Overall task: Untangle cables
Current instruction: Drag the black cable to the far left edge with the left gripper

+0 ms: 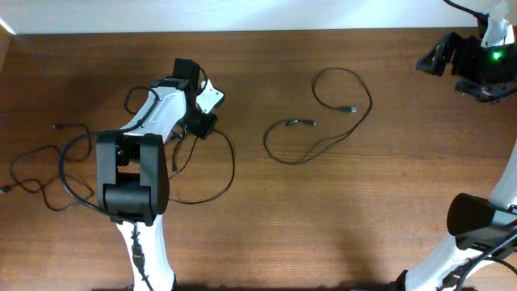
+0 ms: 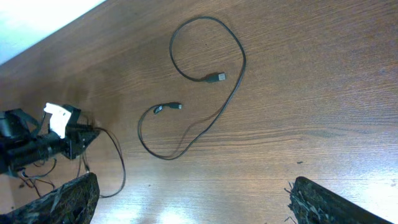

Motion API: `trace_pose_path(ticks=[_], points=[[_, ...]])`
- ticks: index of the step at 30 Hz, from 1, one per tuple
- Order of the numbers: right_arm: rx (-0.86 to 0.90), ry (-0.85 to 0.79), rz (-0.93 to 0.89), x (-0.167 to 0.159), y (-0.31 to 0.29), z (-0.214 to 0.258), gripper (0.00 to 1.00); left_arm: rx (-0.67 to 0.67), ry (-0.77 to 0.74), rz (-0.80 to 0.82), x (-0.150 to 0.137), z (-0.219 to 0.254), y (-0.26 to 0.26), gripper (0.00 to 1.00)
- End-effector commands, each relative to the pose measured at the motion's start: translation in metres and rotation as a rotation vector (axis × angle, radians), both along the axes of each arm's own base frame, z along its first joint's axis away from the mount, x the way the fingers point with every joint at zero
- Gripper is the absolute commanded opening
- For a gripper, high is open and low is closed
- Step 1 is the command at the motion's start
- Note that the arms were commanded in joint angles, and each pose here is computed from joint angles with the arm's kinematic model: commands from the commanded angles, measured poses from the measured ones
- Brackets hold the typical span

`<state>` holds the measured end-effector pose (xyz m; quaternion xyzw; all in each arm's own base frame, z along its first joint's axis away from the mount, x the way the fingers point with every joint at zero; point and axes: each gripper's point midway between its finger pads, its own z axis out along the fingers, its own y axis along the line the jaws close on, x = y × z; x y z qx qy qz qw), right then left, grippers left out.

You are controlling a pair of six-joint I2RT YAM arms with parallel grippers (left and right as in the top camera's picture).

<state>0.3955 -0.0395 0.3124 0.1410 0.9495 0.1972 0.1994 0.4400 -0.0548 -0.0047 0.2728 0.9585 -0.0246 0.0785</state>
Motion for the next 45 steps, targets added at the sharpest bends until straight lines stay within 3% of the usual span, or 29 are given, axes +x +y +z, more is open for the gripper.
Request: trace_pose_path(ticks=[1, 5, 8, 11, 15, 19, 24, 32, 35, 39, 41, 45], points=[[-0.013, 0.002, 0.011, -0.002, 0.001, 0.0, 0.99, -0.099, 0.317, -0.022, -0.071, -0.079, -0.02, 0.23], [-0.012, 0.002, 0.011, -0.002, 0.001, 0.0, 0.99, -0.052, 0.298, -0.015, -0.067, -0.083, -0.012, 0.0], [-0.012, 0.002, 0.011, -0.002, 0.001, 0.0, 0.99, 0.049, 0.261, 0.079, -0.053, -0.08, 0.004, 0.0], [-0.012, 0.003, 0.011, -0.002, 0.001, 0.0, 0.99, 0.041, 0.22, 0.164, -0.03, -0.058, 0.003, 0.0], [-0.012, 0.003, 0.011, -0.002, 0.001, 0.0, 0.99, 0.03, 0.103, 0.269, 0.026, 0.037, 0.0, 0.0], [-0.012, 0.003, 0.011, -0.002, 0.001, 0.0, 0.99, -0.047, -0.138, 0.363, 0.073, 0.159, 0.003, 0.0], [-0.012, 0.002, 0.011, -0.002, 0.001, 0.0, 0.99, -0.108, -0.476, 0.428, 0.105, 0.274, 0.031, 0.0], [-0.012, 0.003, 0.011, -0.002, 0.001, 0.0, 0.99, 0.039, -0.859, 0.751, 0.142, 0.342, 0.173, 0.0], [-0.012, 0.003, 0.011, -0.002, 0.001, 0.0, 0.99, 0.066, -0.903, 0.841, 0.146, 0.338, 0.222, 0.0], [-0.01, 0.002, 0.012, -0.002, 0.001, 0.0, 0.99, 0.078, -0.857, 1.005, 0.152, 0.282, 0.29, 0.0], [-0.007, 0.002, 0.012, -0.002, 0.002, 0.0, 0.99, 0.072, -0.761, 1.12, 0.145, 0.234, 0.317, 0.0], [-0.008, 0.002, 0.012, -0.002, 0.002, 0.0, 0.99, 0.031, -0.418, 1.503, 0.088, 0.142, 0.326, 0.0]])
